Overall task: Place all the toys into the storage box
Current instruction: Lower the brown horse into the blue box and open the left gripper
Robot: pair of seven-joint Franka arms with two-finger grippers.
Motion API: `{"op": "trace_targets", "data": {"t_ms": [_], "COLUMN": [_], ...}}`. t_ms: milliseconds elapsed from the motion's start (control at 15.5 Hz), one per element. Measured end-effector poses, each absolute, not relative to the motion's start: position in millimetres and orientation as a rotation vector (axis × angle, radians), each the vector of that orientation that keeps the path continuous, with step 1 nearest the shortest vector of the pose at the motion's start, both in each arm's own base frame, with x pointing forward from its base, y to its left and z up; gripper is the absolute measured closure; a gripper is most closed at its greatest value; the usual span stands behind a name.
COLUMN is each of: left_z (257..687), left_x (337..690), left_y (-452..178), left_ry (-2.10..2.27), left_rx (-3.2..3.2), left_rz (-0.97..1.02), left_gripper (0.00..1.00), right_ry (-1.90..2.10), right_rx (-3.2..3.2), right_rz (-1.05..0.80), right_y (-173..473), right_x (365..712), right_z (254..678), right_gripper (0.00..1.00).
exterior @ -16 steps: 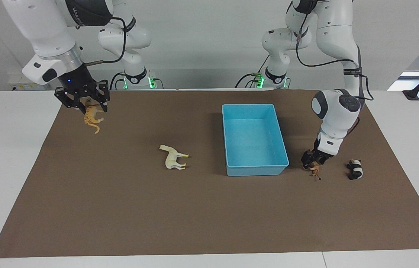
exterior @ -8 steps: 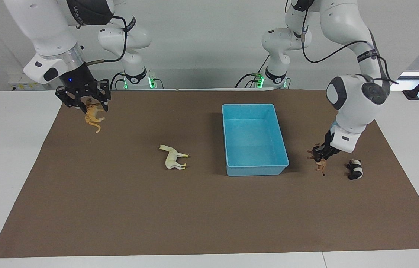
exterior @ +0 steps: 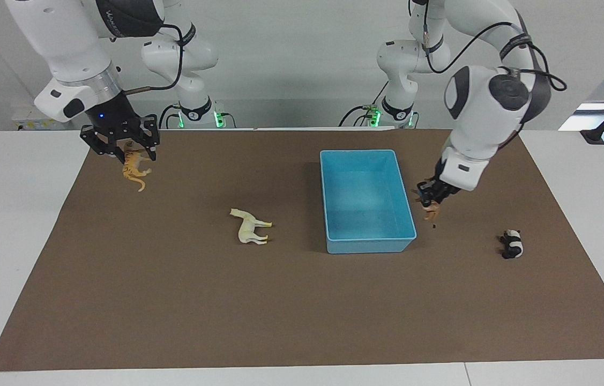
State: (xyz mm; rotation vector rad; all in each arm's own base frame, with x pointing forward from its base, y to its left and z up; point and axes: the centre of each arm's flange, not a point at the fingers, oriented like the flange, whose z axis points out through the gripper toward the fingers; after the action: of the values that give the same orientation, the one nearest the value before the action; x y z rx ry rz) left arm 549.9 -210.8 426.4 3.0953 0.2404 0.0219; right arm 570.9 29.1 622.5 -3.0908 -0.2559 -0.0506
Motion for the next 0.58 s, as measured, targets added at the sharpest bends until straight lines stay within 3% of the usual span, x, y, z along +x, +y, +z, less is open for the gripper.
{"op": "trace_targets", "data": {"t_ms": [193, 451, 580], "left_z": [409.8, 432.2, 449.3], "left_x": [535.2, 536.4, 551.9], "left_y": [-203.6, -198.0, -168.1], "left_ry": [0.243, 0.215, 0.054], "left_rx": [3.1, 3.093, 3.099], "left_rz": [0.025, 0.077, 0.132], "left_gripper": [0.43, 0.02, 0.0], "right_ry": [-0.255, -0.237, -0.157], "right_rx": [-3.091, -3.092, -3.094], "right_rz": [-0.047, -0.045, -0.041], "right_y": [28.8, 30.7, 51.8], "right_x": [570.8, 570.7, 569.1], "right_z": [621.5, 620.9, 621.1], "right_gripper": [0.41, 0.41, 0.41]}}
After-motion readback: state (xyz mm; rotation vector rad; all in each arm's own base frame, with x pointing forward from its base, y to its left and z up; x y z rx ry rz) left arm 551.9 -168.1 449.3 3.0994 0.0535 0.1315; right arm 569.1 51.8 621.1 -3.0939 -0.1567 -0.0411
